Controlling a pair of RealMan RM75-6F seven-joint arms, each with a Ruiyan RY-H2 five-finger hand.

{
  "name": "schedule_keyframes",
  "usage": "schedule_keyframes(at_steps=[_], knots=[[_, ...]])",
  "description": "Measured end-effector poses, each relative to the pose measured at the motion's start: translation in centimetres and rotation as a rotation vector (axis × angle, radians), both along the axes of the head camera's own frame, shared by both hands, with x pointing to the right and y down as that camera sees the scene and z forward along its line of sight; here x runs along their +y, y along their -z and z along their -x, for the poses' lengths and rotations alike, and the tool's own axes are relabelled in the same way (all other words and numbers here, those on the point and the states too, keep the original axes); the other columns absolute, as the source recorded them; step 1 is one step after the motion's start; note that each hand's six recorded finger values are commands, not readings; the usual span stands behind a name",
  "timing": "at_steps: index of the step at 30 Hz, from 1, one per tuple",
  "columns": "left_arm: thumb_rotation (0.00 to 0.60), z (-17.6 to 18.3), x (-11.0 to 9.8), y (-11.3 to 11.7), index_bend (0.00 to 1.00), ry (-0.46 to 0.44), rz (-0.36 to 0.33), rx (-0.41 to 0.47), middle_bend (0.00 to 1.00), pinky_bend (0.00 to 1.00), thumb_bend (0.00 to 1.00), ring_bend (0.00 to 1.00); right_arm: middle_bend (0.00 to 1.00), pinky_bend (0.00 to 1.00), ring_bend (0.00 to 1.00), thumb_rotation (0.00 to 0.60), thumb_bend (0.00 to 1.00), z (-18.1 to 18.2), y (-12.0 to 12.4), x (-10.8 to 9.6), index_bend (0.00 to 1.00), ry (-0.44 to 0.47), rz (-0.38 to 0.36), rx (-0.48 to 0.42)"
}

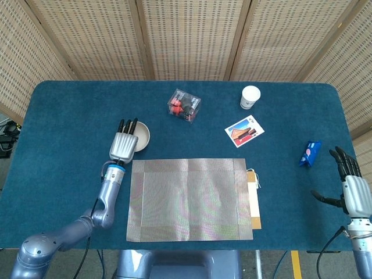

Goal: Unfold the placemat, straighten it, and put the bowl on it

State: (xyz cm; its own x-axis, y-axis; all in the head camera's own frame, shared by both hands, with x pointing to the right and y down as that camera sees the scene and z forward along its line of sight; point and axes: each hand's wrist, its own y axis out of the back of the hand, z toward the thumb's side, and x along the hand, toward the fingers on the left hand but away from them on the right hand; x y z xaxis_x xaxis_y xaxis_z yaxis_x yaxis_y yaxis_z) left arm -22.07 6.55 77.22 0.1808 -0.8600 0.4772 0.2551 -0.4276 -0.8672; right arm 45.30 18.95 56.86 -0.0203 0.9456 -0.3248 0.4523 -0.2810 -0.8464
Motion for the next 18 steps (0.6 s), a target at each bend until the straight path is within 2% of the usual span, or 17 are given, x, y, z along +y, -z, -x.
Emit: schedule_keyframes(at_steps=[9,18], knots=[[0.600,0.2,0.5,0.9,0.77,-0.014,-0.028,0.041,0.00,0.00,0.49,0.00,0.00,0.00,0.00,0.600,0.13,0.3,0.0,0.1,0.09,0.010,0.001,-0.002],[0.600,-1.4,2.1,3.2,0.77,-0.085,-0.051,0.141,0.00,0.00,0.49,0.00,0.00,0.00,0.00,0.600,0.13,0.7,0.1,0.3,0.09,0.026,-0.001,-0.006]])
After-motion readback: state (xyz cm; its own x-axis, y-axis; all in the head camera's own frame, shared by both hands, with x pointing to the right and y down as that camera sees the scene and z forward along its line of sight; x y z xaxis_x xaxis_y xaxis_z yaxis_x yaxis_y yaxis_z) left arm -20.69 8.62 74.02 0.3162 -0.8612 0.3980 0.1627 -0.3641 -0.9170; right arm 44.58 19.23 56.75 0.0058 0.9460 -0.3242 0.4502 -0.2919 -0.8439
